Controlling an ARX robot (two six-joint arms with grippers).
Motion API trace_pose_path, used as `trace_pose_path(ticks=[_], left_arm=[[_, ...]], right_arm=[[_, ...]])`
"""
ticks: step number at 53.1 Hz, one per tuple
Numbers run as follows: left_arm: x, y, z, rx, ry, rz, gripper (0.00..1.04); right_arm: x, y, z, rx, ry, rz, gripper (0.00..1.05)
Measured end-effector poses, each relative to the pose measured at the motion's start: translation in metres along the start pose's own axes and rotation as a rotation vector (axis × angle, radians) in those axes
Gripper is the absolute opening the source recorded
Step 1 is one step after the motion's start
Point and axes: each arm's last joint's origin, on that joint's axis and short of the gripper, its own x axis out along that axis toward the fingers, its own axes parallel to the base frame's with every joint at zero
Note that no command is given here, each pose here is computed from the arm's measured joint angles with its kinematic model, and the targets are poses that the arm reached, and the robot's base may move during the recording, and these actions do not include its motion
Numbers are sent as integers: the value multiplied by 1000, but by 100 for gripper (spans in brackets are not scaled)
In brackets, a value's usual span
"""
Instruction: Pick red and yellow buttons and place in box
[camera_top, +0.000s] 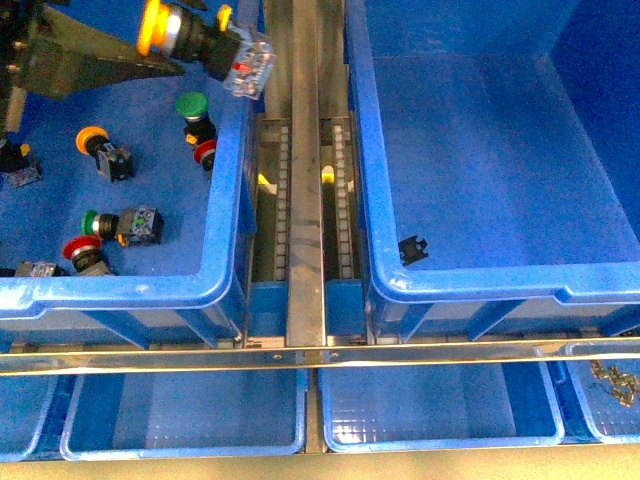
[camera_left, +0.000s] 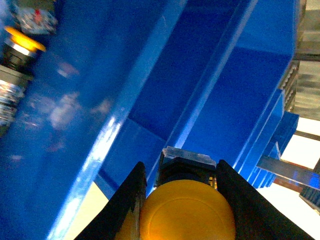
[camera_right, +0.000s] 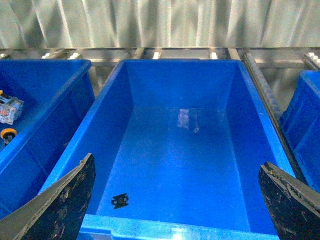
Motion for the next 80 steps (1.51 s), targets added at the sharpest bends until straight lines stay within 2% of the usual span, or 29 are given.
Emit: trace_pose_path(ticks=[27,28,32,35,38,42,49,58,70,80], left_arm=[[79,-71,-66,50,152,-80,34],[80,-72,-66,51,154,-81,34],[83,-78,-71,59,164,-87,34],[83,-79,-73,62,168,-88,34],[84,-81,-76,67,177,-86,34],[85,-81,-78,69,179,-80,34],[84,-80,-76,66,163,-75,34],[85,-81,-77,64,163,-77,34],[86,-84,-82,61,171,-89,34],[90,-81,-83,57,175,-80,34]], right_arm=[[0,0,0,0,4,-2,98],[0,0,-1,-14,23,-6,98],[3,4,-2,-132,307,10,98],[12,12,-4,-258,429,107,98],[26,24,-11,-369,465,238,98],[51,36,-16,-496,428,332,98],[106,44,-15,-624,317,299,98],[150,46,-14,-677,291,260,98],[181,60,-3,-714,223,263,98],[193,74,-3,-725,199,289,98]])
